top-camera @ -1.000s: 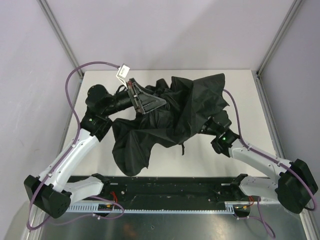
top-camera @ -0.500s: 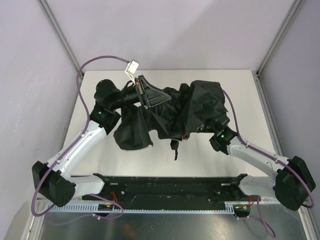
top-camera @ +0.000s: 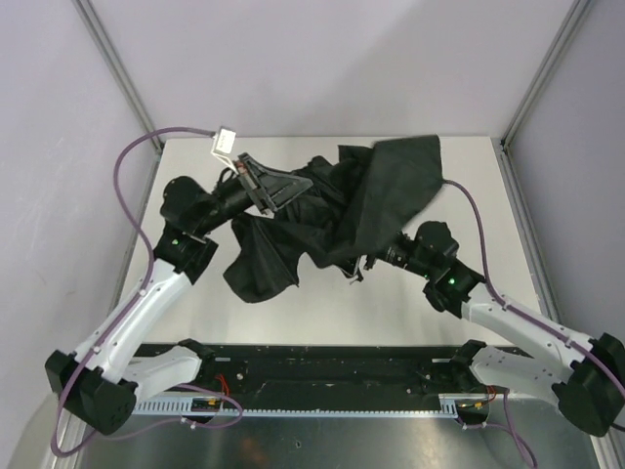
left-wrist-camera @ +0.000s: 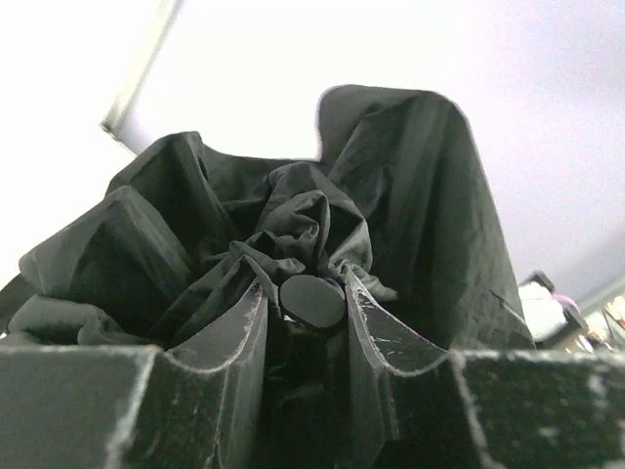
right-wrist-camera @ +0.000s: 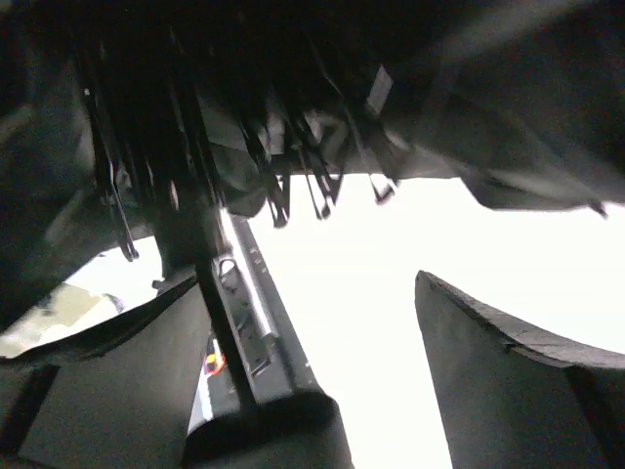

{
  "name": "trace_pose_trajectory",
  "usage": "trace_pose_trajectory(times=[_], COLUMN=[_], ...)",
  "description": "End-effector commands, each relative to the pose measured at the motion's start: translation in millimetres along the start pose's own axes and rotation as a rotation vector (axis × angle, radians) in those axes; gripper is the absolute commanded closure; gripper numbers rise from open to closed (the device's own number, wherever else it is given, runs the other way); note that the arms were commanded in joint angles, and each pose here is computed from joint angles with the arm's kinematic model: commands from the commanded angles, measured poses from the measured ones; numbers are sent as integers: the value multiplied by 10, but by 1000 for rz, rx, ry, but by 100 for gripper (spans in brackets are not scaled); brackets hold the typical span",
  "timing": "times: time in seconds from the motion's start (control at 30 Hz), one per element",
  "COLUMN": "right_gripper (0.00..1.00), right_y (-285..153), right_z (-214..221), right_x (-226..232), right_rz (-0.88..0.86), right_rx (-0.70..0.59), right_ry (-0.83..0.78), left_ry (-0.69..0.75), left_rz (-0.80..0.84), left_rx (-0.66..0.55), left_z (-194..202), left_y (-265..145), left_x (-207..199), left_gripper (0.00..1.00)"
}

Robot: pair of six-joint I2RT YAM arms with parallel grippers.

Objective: Put away the umbrella

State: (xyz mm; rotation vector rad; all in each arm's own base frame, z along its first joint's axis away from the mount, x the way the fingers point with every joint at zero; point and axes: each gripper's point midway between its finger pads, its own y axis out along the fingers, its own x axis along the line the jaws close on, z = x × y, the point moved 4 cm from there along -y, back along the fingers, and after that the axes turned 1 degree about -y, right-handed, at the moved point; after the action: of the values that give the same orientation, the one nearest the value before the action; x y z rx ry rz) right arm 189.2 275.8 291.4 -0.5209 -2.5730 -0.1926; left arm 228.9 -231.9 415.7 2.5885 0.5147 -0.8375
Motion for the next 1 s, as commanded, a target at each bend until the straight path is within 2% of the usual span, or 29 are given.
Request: trace_pose_trajectory(times=[0.0, 0.17, 0.33, 0.43, 0.57, 0.67, 0.77, 0.83, 0.97], right_gripper=[12, 5, 4, 6, 13, 28, 43, 44, 36], right_y=[-180, -264, -413, -420, -311, -129, 122, 276, 518], right_z=[-60, -150, -242, -313, -360, -341, -281, -251, -230], right_x=[-129, -31, -8, 196, 541, 680, 828, 877, 937], right_rz=[159, 162, 237, 184, 109, 58, 10, 9, -15], right_rx=[-79, -136, -200, -248, -315, -343, -349, -342, -319], right_ry=[-56, -29, 25, 33, 46, 164, 183, 168, 134], left_ry=[59, 51, 94, 121, 117, 109, 102, 104, 87], left_rz=[-27, -69, -190, -257, -286, -276, -266, -259, -245], left_rx=[-208, -203, -246, -273, -286, -275, -258, -248, -222], left_z=[-439, -426, -506, -555, -584, -572, -547, -528, -461], left_y=[-195, -222, -287, -308, -313, -303, -286, -285, -286], left_x=[-170, -56, 74, 174, 245, 239, 243, 238, 243], left_gripper=[100, 100, 100, 100, 100, 100, 100, 100, 100])
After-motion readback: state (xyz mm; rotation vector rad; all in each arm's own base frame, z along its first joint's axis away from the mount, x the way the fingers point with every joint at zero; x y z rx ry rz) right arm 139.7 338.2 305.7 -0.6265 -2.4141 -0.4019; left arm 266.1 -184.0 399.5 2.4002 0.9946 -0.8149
